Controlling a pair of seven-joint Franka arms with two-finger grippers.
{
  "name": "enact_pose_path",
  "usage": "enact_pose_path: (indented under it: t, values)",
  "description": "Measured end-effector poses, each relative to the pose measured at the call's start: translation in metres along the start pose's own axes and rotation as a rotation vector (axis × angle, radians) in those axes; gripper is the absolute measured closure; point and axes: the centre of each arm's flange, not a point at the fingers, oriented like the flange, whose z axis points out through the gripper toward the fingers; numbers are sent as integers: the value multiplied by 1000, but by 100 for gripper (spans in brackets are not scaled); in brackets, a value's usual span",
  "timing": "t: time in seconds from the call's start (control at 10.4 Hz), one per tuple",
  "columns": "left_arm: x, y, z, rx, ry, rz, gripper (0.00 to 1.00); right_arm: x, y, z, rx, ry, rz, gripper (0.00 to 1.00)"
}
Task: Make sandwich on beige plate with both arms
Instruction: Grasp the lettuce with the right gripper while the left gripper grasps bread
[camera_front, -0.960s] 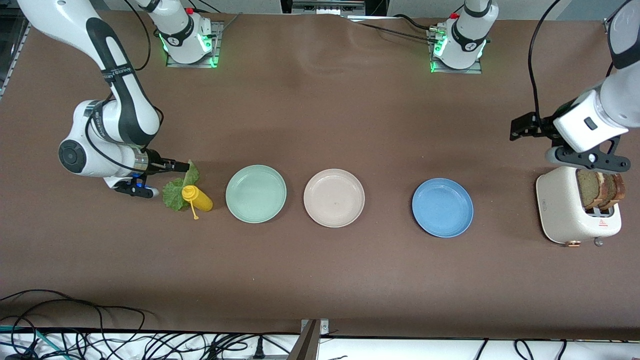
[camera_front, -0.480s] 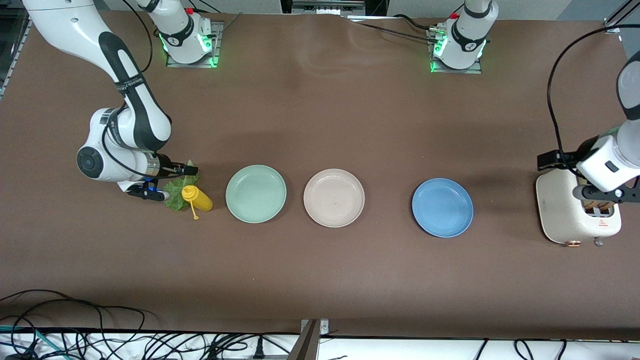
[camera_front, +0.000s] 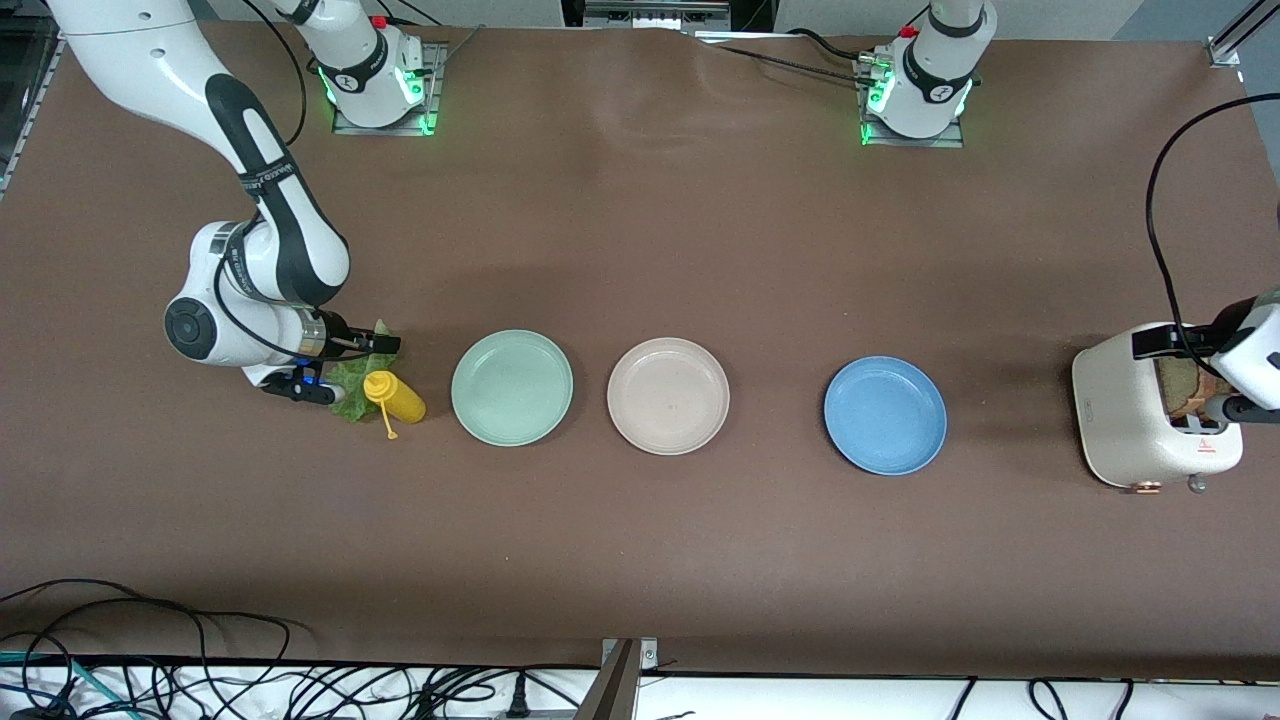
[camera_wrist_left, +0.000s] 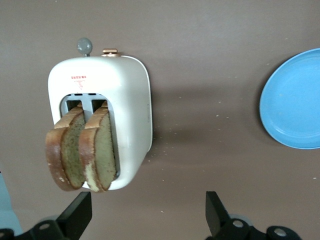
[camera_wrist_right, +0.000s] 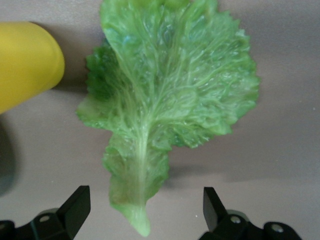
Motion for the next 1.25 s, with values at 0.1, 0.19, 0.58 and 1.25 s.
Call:
enact_pose_path:
  t: [0.1,0.19,0.58,1.25]
  values:
    - [4,-15,12,-1,12,4,0,1,0,2,0,1,0,2]
    - [8,-30,27,3,21,8,0,1,0,3,0,1,0,3]
    - [13,-47,68,1,-23,5,1,1,-1,3,13,2,9,60]
    - [1,-57,109,-18,-89,-7,66,6,7,-60,25,-35,8,96]
